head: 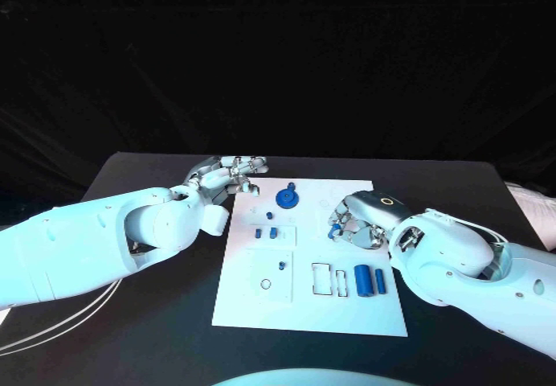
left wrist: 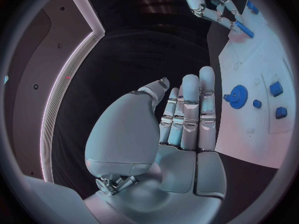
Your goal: Assemble the parts on the task board
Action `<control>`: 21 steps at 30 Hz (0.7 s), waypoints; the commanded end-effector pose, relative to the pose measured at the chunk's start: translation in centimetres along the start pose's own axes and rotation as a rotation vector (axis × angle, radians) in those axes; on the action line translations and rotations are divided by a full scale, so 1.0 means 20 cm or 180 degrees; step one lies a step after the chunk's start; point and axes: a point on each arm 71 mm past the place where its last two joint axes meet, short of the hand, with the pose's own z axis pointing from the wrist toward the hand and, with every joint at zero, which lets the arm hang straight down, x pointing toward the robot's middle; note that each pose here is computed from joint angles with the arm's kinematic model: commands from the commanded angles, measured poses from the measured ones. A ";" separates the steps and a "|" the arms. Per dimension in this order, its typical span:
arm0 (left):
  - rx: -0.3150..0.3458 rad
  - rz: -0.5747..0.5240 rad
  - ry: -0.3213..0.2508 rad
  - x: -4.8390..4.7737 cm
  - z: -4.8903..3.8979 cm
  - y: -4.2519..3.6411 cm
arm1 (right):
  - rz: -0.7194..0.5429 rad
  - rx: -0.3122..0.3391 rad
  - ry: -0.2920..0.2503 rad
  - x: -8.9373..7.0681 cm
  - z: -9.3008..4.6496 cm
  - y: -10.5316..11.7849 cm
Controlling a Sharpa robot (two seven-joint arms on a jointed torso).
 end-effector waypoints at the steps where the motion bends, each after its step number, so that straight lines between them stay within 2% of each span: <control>1: 0.0008 -0.0032 0.0060 0.012 0.001 0.001 | 0.0159 -0.0101 -0.0231 -0.04 -0.02 0.05; 9: 0.0008 -0.0035 0.0066 0.016 0.004 0.004 | 0.0332 -0.0374 -0.0193 -0.03 -0.05 0.22; 16: 0.0011 -0.0039 0.0081 0.027 0.009 0.007 | 0.0547 -0.0705 0.0006 0.09 -0.04 0.43; 21: 0.0012 -0.0040 0.0085 0.030 0.011 0.007 | 0.0643 -0.0851 0.0132 0.16 -0.03 0.52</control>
